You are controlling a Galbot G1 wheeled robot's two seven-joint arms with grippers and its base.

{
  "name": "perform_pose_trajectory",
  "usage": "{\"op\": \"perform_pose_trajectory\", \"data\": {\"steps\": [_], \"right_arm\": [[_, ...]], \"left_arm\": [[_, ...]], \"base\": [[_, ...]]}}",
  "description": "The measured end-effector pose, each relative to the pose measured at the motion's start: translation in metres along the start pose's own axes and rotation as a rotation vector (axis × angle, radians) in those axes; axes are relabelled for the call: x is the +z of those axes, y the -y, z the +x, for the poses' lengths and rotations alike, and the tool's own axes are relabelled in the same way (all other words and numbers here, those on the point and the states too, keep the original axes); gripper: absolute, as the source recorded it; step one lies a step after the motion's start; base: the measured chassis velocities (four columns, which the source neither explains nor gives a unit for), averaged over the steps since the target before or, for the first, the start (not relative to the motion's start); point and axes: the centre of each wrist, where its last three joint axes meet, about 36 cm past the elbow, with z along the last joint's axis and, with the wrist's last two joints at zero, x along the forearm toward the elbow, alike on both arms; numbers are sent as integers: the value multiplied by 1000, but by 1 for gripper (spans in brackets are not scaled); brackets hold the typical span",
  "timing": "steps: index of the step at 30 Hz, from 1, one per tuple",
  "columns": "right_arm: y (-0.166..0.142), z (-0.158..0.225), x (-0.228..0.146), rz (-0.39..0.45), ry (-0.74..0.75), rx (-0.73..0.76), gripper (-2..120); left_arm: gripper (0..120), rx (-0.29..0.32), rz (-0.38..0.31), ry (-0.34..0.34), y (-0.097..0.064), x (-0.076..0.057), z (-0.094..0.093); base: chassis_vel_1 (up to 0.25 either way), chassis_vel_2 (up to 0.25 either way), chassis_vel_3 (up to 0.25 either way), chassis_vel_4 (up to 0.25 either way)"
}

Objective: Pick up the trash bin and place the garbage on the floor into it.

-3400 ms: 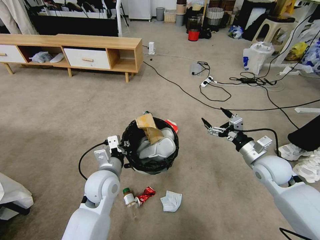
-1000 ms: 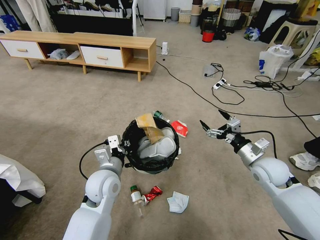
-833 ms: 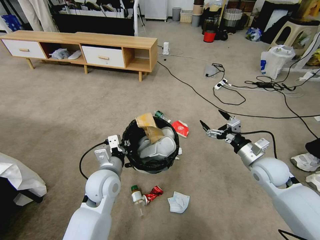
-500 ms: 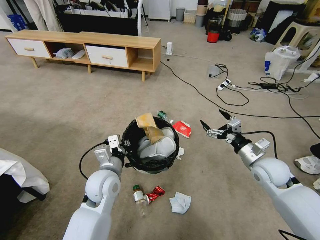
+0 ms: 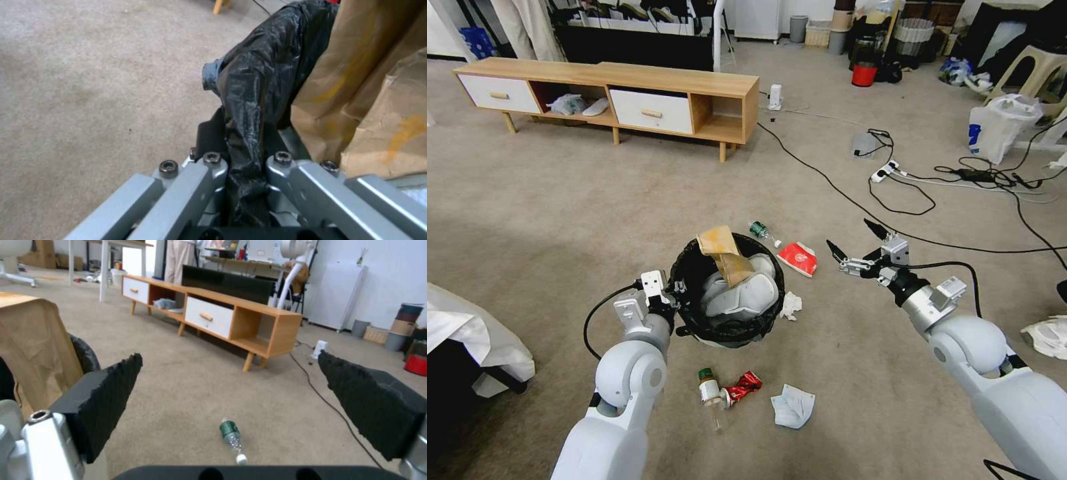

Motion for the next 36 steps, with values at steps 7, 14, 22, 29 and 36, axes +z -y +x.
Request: {"op": "perform_pose_trajectory", "data": {"steps": [7,14,22,29,36], "right_arm": [[0,0,1,-1,-3,1,100],[0,-1,3,-1,-2,1,100],[1,-1,4,-2,-1,1,100],[1,0,5,-2,-4,2,100],[1,1,6,-2,-4,2,100]], "left_arm": [[4,0,1,-1,1,0,-1],[4,-3,2,0,1,1,-2],[4,-4,5,4,2,1,-3],[4,-5,5,4,2,1,-3],[4,-4,9,8,3,1,-3]], "base": [[0,0,0,0],[0,0,0,0],[0,0,0,0],[0,0,0,0],[0,0,0,0]]}}
